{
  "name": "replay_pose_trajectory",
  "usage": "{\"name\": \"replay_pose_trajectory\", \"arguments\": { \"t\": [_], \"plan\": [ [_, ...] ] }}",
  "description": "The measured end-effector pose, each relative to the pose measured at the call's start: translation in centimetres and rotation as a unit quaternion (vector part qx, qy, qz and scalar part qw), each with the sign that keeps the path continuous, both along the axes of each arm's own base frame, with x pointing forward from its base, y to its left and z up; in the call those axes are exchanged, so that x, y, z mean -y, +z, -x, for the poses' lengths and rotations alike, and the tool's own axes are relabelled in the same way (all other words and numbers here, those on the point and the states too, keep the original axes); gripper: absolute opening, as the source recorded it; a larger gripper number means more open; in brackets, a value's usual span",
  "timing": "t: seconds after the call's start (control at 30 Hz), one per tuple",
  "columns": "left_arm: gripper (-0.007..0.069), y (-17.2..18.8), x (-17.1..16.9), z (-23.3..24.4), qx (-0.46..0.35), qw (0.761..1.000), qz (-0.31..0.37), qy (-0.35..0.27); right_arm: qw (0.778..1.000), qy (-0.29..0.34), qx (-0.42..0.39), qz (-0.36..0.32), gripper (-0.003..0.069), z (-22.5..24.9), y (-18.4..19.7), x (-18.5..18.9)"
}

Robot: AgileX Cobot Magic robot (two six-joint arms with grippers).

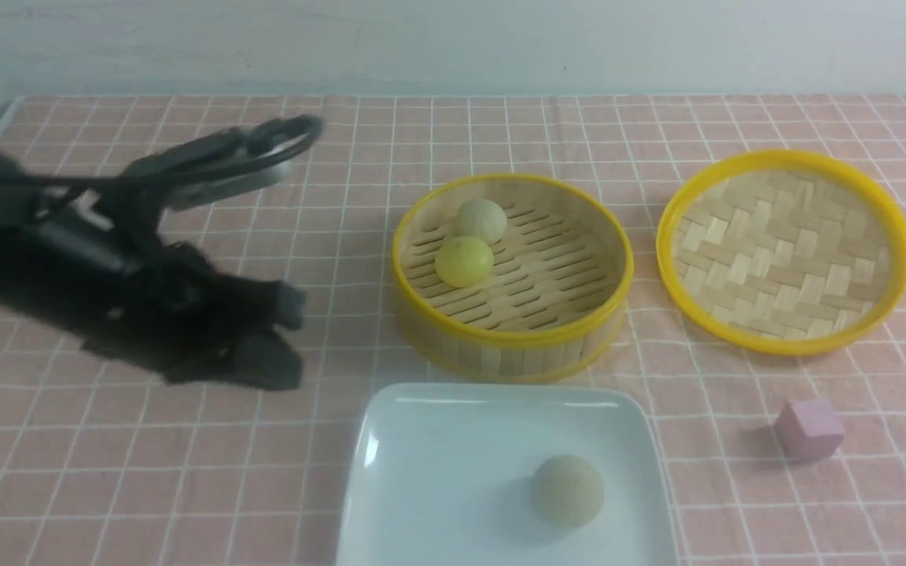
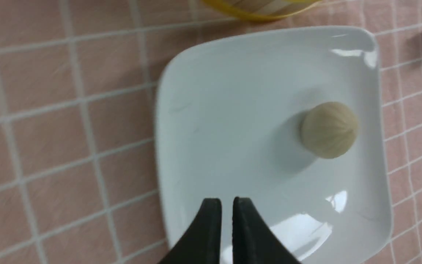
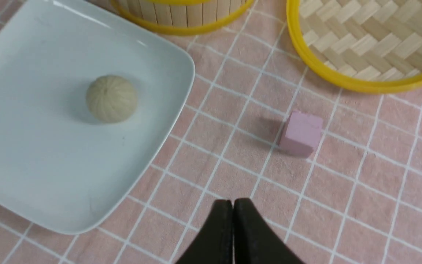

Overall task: Put the steamed buns into the plate on the pink tablecloth.
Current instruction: 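Reach into the bamboo steamer and grasp a bun with the left gripper, then carry the bun from the bamboo steamer to the plate with the left gripper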

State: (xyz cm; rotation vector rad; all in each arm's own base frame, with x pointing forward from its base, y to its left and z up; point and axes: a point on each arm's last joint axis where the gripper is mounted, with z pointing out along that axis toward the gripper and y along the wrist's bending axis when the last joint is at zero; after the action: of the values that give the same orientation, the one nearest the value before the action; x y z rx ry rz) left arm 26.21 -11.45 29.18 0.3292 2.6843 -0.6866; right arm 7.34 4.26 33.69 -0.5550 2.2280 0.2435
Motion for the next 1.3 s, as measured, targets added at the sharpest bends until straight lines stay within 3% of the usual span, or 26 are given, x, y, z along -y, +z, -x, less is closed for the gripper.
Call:
{"name": "replay_pose_trajectory", "arguments": {
  "t": [0.13,0.3,0.5,0.67,0.8,0.87,0.93,1.03,1.2,1.27,1.3],
  "plan": [
    [0.0104,1.7,3.9,-3.8,0.035,0.999,-0.013,-0.039,0.999,-0.001,0.032,-0.017,-0.0001,1.4,-0.7,1.3],
    [0.0226,2.9,8.2,-8.0,0.087,0.993,-0.053,-0.057,0.999,-0.003,0.042,-0.021,0.0007,1.8,-0.6,1.8],
    [0.0414,-0.2,11.6,-12.4,0.127,0.980,-0.131,-0.078,0.999,-0.005,0.033,-0.014,0.0008,1.8,-0.8,1.9],
    [0.0445,-3.9,12.8,-15.2,0.153,0.973,-0.156,-0.079,0.999,-0.006,0.034,-0.013,0.0009,1.8,-0.8,1.9],
    [0.0388,-8.2,13.5,-16.7,0.140,0.974,-0.165,-0.072,0.999,-0.006,0.034,-0.013,0.0018,1.8,-0.8,1.9],
    [0.0304,-9.5,13.6,-16.8,0.118,0.978,-0.159,-0.056,0.999,-0.006,0.034,-0.014,0.0022,1.8,-0.8,1.9],
    [0.0167,-9.2,13.7,-16.7,0.105,0.983,-0.148,-0.041,0.999,-0.007,0.034,-0.014,0.0027,1.8,-0.8,1.9],
    [0.0040,-7.4,13.6,-16.3,0.093,0.983,-0.151,-0.044,0.999,-0.007,0.034,-0.013,0.0029,1.8,-0.8,1.9],
    [0.0020,-2.1,12.7,-14.5,0.071,0.983,-0.162,-0.054,0.999,-0.008,0.031,-0.010,0.0032,1.7,-1.0,1.9],
    [0.0019,2.9,11.6,-12.5,0.084,0.981,-0.162,-0.062,1.000,-0.007,0.027,-0.005,0.0038,1.6,-1.5,1.8],
    [0.0019,3.2,11.5,-12.4,0.085,0.981,-0.162,-0.063,1.000,-0.007,0.026,-0.004,0.0038,1.6,-1.6,1.8]
  ]
}}
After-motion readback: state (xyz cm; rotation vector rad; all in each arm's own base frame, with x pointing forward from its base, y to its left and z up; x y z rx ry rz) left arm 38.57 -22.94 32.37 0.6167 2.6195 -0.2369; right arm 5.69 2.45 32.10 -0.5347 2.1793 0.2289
